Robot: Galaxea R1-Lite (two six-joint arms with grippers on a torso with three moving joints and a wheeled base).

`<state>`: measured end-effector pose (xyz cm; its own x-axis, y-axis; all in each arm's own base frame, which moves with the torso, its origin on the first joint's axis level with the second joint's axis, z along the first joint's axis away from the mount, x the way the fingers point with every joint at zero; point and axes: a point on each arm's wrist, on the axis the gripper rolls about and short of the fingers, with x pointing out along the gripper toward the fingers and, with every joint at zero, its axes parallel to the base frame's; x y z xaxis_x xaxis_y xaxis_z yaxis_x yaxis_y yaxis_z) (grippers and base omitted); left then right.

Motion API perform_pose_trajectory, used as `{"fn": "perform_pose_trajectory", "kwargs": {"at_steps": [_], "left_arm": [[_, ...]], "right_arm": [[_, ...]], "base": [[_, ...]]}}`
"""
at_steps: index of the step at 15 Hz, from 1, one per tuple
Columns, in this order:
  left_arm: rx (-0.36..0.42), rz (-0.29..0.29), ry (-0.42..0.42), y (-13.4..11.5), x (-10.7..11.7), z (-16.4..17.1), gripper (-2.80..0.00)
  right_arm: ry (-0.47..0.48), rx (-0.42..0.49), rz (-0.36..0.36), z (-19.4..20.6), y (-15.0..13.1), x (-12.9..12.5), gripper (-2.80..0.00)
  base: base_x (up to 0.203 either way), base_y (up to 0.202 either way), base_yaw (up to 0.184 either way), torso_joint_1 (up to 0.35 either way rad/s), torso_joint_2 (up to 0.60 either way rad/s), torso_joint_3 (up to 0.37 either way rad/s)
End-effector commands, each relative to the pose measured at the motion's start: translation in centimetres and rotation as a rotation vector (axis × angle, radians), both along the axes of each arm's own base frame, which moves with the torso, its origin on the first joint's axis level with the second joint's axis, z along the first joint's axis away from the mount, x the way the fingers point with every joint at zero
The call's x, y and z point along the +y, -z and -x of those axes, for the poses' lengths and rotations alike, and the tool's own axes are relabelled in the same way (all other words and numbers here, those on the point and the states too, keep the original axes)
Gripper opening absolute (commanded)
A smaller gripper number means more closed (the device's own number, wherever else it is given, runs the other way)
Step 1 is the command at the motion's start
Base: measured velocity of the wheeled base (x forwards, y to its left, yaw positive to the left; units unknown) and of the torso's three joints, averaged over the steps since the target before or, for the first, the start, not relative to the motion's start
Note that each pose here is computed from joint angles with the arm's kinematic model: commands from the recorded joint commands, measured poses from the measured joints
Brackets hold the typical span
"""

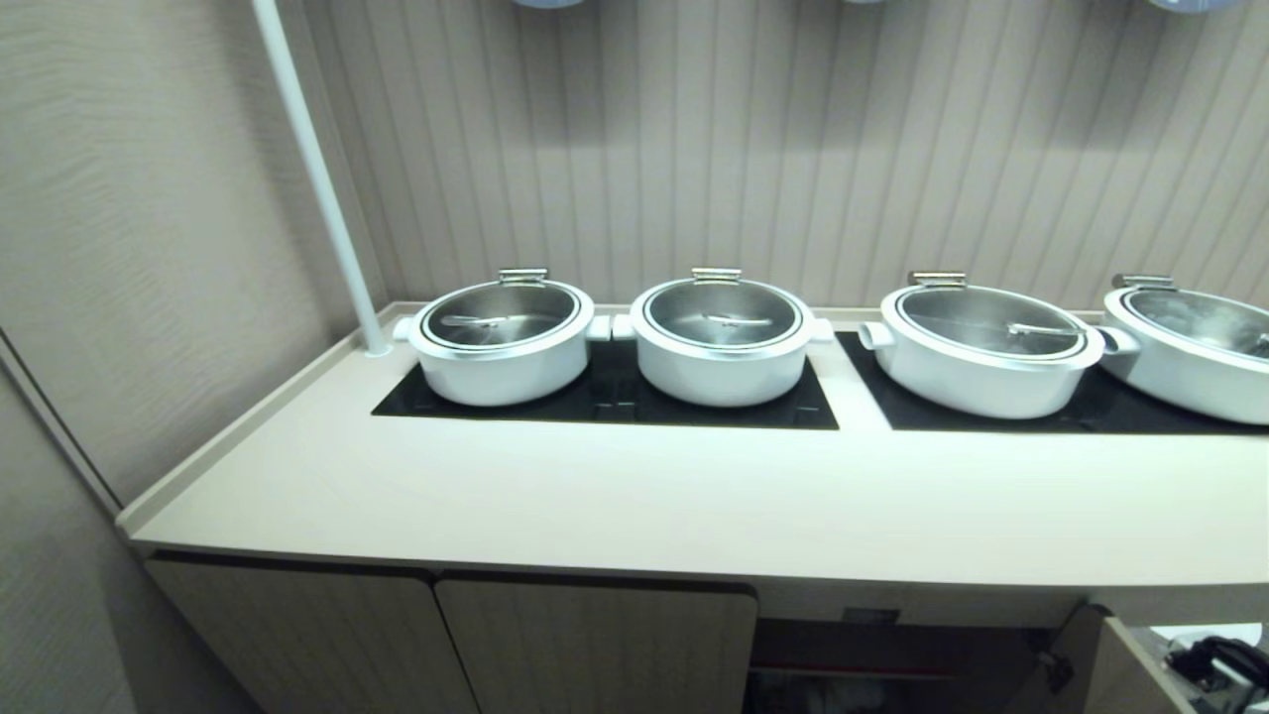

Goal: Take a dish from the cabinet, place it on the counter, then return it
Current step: Put it back into the cabinet

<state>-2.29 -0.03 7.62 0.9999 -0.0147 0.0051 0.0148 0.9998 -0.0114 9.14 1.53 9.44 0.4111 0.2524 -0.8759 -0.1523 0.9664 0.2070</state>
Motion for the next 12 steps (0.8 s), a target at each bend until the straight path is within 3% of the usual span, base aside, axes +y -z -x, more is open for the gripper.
{"fn": "perform_pose_trajectory", "kwargs": {"at_steps": [1,12], "left_arm": [[-0.001,0.001,0.001,-0.01,0.0,0.0,-2.8],[0.0,0.001,0.001,0.01,0.0,0.0,-2.8]], "right_arm": [[0.0,0.004,0.003,0.09,0.08,0.0,-2.8],[0.003,-0.003,0.008,0.08,0.26,-0.01,-2.8]], "base": [[0.0,0.0,0.0,-0.068,0.16,0.09],[0.0,0.0,0.0,-0.08,0.18,0.092]]}}
